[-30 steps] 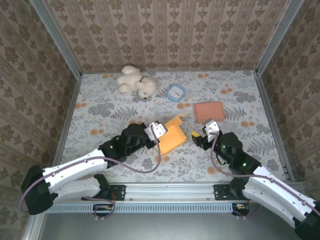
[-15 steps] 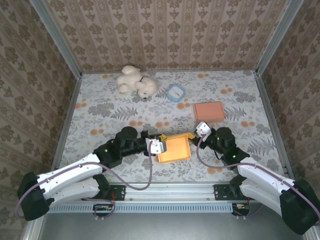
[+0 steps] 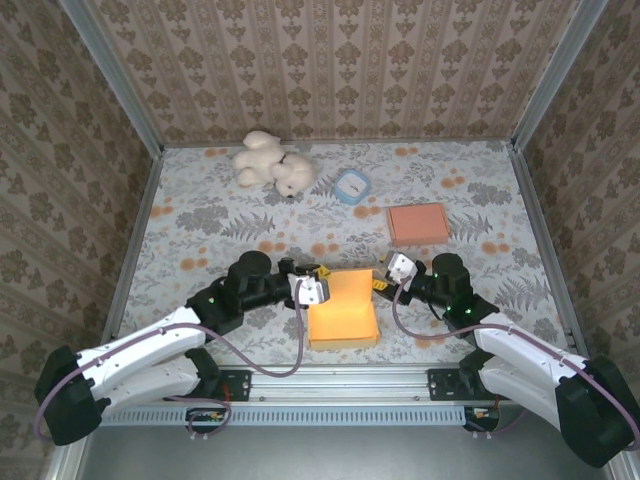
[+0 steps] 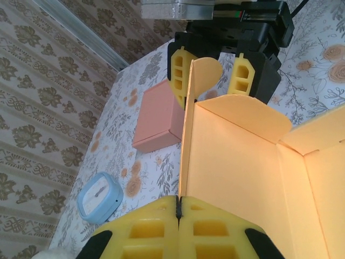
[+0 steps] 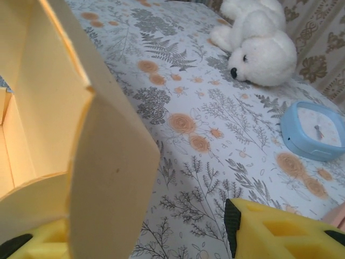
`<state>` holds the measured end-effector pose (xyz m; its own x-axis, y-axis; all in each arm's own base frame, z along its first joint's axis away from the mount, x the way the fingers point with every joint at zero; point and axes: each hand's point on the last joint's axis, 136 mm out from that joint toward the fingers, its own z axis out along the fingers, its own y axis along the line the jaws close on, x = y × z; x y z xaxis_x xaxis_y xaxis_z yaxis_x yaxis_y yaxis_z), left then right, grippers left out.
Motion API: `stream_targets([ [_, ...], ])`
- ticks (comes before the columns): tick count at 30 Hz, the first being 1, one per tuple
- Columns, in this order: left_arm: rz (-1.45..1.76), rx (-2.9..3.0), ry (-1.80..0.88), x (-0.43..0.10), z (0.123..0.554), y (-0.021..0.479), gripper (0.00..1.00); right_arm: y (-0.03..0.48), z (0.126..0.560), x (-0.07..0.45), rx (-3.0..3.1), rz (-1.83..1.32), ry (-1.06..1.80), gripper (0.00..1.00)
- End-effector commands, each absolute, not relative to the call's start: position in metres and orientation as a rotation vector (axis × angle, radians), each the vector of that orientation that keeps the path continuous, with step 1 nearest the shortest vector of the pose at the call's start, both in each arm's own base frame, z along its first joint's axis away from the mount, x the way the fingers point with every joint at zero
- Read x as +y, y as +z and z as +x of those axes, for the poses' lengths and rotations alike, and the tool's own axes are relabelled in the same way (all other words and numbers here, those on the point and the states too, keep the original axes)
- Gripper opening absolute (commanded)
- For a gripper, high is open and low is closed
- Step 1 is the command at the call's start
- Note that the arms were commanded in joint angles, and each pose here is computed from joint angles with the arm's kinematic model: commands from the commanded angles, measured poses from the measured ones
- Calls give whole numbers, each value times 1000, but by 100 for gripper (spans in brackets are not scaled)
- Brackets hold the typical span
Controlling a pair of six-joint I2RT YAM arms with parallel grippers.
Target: Fold the paper box
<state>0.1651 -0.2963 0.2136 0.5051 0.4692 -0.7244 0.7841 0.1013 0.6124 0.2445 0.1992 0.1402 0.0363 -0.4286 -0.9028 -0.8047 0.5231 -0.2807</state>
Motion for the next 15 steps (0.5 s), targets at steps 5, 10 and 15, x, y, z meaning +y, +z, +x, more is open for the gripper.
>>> stream_targets([
  [5, 1560, 1051, -305, -302, 166, 218, 2, 172, 250, 201, 1500, -1021, 367, 55],
  [10, 1629, 1039, -243, -305, 174, 207, 3, 180, 272, 171, 1577, -844, 200, 58],
  [15, 1693, 1026, -169, -309, 187, 197, 3, 189, 271, 156, 1588, -734, 172, 62],
])
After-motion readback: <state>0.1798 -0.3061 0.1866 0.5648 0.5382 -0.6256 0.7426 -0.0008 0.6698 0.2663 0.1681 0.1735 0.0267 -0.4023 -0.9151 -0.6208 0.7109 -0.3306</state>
